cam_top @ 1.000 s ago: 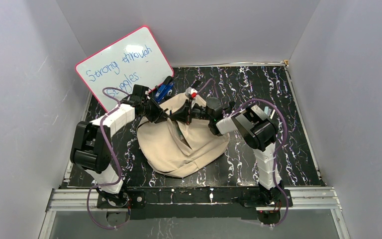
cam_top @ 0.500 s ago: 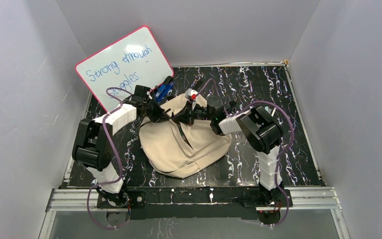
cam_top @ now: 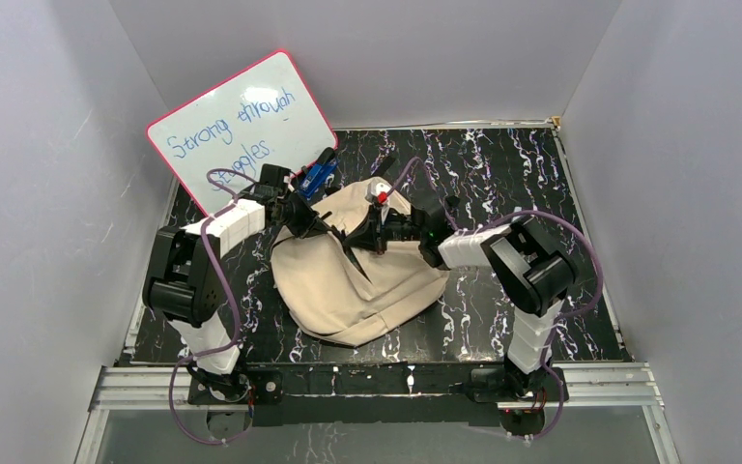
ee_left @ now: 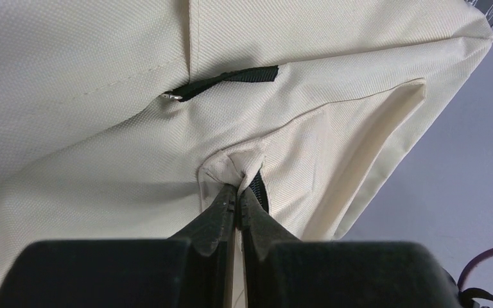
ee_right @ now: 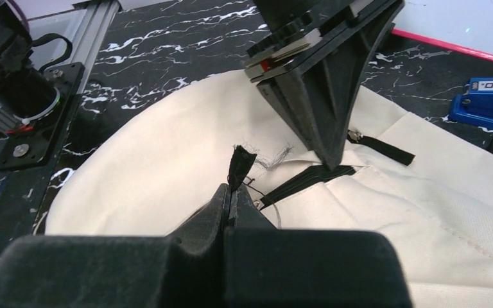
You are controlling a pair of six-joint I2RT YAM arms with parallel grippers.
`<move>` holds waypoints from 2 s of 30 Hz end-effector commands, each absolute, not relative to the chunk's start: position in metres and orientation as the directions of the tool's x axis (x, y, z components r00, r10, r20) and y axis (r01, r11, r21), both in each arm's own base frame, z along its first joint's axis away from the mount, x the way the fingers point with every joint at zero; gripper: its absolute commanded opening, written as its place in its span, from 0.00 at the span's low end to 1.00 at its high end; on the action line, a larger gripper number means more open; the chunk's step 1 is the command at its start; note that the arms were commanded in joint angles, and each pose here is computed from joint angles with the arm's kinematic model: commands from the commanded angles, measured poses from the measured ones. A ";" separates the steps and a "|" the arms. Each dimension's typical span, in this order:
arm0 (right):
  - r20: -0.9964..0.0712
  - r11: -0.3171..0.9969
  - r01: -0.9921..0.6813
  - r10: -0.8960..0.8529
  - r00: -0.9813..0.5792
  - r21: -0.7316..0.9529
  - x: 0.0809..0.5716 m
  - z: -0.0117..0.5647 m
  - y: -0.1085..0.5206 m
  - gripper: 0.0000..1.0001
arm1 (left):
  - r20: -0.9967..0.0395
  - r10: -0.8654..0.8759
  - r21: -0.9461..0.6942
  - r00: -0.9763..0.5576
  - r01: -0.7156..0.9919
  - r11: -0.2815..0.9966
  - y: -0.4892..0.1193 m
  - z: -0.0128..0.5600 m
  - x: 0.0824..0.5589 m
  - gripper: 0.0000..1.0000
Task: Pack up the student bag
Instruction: Zip the student bag at the center of the board.
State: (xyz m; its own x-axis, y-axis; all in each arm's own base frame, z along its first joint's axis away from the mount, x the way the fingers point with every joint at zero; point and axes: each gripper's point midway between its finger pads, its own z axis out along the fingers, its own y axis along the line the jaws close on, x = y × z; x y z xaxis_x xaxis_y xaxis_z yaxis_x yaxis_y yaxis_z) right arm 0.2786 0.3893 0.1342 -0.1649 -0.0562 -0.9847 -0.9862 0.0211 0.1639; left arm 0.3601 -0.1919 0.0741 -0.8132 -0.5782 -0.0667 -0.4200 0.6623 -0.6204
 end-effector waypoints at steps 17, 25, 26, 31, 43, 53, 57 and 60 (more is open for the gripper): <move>-0.982 -0.044 -0.991 -0.146 -0.118 0.125 0.196 0.153 0.348 0.00 | -0.146 -0.585 -0.584 -0.798 -0.408 0.702 -0.169 0.065 0.405 0.00; -0.962 -0.013 -0.984 -0.213 -0.172 0.179 0.177 0.138 0.330 0.00 | -0.182 -0.577 -0.588 -0.796 -0.382 0.713 -0.169 0.071 0.419 0.00; -0.959 -0.008 -0.982 -0.221 -0.180 0.186 0.175 0.135 0.328 0.00 | -0.184 -0.576 -0.589 -0.797 -0.380 0.713 -0.169 0.071 0.420 0.00; -0.938 0.022 -0.974 -0.266 -0.223 0.225 0.167 0.122 0.320 0.00 | -0.187 -0.575 -0.587 -0.796 -0.378 0.715 -0.169 0.070 0.424 0.00; -0.875 0.131 -0.936 -0.333 -0.352 0.327 0.151 0.096 0.302 0.00 | -0.211 -0.581 -0.584 -0.786 -0.376 0.720 -0.163 0.072 0.436 0.00; -0.919 0.251 -0.948 -0.290 -0.268 0.197 0.193 0.134 0.311 0.28 | -0.307 -0.501 -0.688 -0.809 -0.176 0.704 -0.181 0.119 0.446 0.11; -0.943 0.310 -0.943 -0.259 -0.208 0.122 0.215 0.163 0.314 0.43 | -0.414 -0.470 -0.658 -0.779 -0.101 0.747 -0.172 0.151 0.447 0.36; -0.962 0.380 -0.923 -0.227 -0.155 0.059 0.232 0.188 0.312 0.48 | -0.502 -0.441 -0.617 -0.744 -0.050 0.786 -0.160 0.177 0.444 0.43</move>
